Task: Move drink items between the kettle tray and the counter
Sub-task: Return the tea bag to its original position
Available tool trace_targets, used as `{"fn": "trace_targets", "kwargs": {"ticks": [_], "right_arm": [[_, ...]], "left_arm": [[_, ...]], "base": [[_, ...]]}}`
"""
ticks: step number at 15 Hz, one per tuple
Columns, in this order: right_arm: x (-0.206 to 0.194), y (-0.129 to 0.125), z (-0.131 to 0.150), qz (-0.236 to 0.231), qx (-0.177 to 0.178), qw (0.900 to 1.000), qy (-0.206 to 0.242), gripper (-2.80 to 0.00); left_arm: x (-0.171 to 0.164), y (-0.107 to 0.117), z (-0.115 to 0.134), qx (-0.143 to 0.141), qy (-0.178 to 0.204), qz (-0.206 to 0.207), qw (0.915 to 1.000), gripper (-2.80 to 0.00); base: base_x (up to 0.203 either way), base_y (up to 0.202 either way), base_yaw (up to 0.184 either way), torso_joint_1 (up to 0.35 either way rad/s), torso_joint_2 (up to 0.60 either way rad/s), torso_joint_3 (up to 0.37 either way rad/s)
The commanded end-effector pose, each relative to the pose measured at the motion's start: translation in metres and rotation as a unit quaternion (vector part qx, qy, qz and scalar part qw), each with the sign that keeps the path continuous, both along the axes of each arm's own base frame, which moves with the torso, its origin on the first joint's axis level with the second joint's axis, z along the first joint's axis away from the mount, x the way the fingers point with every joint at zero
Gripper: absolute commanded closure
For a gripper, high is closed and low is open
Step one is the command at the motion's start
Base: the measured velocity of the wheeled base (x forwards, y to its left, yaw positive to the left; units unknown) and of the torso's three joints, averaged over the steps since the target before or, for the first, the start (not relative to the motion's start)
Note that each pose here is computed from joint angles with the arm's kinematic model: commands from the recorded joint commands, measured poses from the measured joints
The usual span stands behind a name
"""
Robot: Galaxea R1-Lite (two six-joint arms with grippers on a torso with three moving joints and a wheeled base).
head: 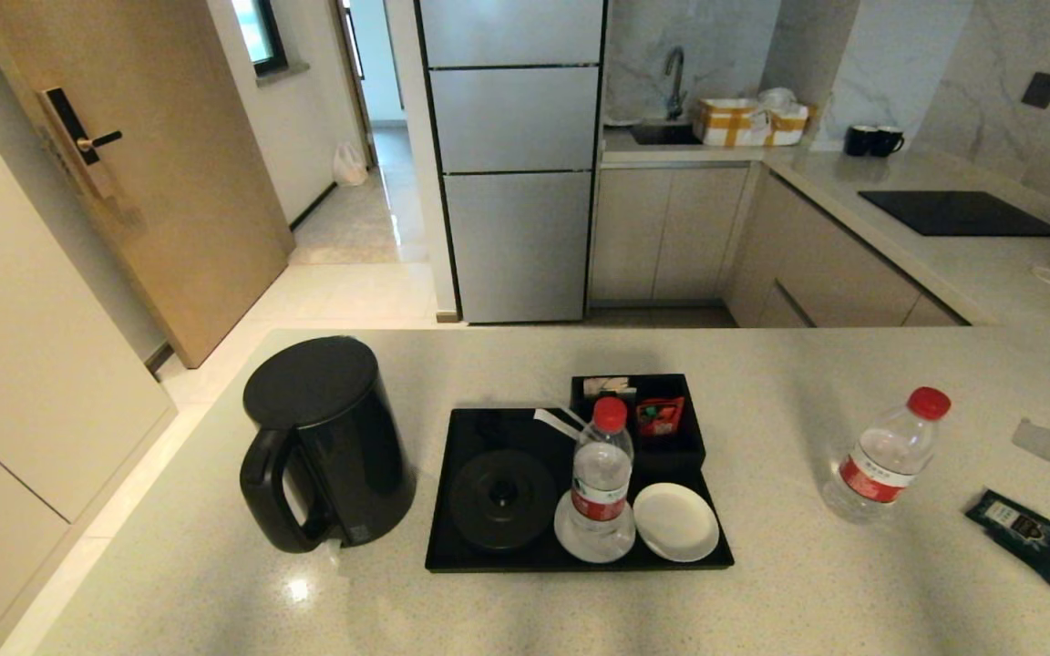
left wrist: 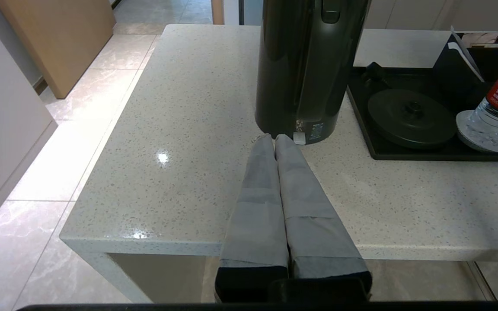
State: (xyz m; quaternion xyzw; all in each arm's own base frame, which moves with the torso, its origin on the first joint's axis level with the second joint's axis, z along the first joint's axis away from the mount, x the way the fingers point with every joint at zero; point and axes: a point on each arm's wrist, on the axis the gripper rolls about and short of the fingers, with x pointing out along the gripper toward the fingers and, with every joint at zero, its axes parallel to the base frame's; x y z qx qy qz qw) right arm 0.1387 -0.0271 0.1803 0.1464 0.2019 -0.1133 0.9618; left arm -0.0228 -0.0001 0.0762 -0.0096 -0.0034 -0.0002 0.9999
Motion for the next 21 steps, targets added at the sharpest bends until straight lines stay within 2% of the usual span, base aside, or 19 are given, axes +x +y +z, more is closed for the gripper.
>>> {"fn": "trace_targets", "kwargs": {"ticks": [1, 2, 8, 12, 14, 16, 18, 21], "right_arm": [[-0.030, 0.008, 0.012, 0.025, -0.002, 0.999, -0.038, -2.80], [-0.038, 0.010, 0.011, 0.034, -0.007, 0.999, -0.038, 0.00], [-0.099, 0.024, 0.006, 0.114, -0.021, 0.992, -0.046, 0.00], [-0.136, 0.033, -0.005, 0.192, -0.027, 0.980, -0.033, 0.00], [-0.151, 0.034, -0.011, 0.203, -0.033, 0.978, -0.045, 0.00], [-0.163, 0.034, -0.020, 0.219, -0.029, 0.975, -0.031, 0.00], [-0.168, 0.034, -0.025, 0.221, -0.029, 0.974, -0.036, 0.00], [-0.186, 0.032, -0.050, 0.181, -0.058, 0.979, -0.079, 0.00]], "left_arm": [[0.000, 0.000, 0.000, 0.000, 0.000, 0.001, 1.0000, 0.00], [0.000, 0.000, 0.000, 0.000, 0.000, 0.000, 1.0000, 0.00], [0.000, 0.000, 0.000, 0.000, 0.000, 0.000, 1.0000, 0.00], [0.000, 0.000, 0.000, 0.000, 0.000, 0.000, 1.0000, 0.00], [0.000, 0.000, 0.000, 0.000, 0.000, 0.000, 1.0000, 0.00], [0.000, 0.000, 0.000, 0.000, 0.000, 0.001, 1.0000, 0.00], [0.000, 0.000, 0.000, 0.000, 0.001, 0.001, 1.0000, 0.00], [0.000, 0.000, 0.000, 0.000, 0.000, 0.000, 1.0000, 0.00]], "base": [[0.000, 0.000, 0.000, 0.000, 0.00, 0.000], [0.000, 0.000, 0.000, 0.000, 0.00, 0.000], [0.000, 0.000, 0.000, 0.000, 0.00, 0.000], [0.000, 0.000, 0.000, 0.000, 0.00, 0.000], [0.000, 0.000, 0.000, 0.000, 0.00, 0.000], [0.000, 0.000, 0.000, 0.000, 0.00, 0.000], [0.000, 0.000, 0.000, 0.000, 0.00, 0.000], [0.000, 0.000, 0.000, 0.000, 0.00, 0.000]]}}
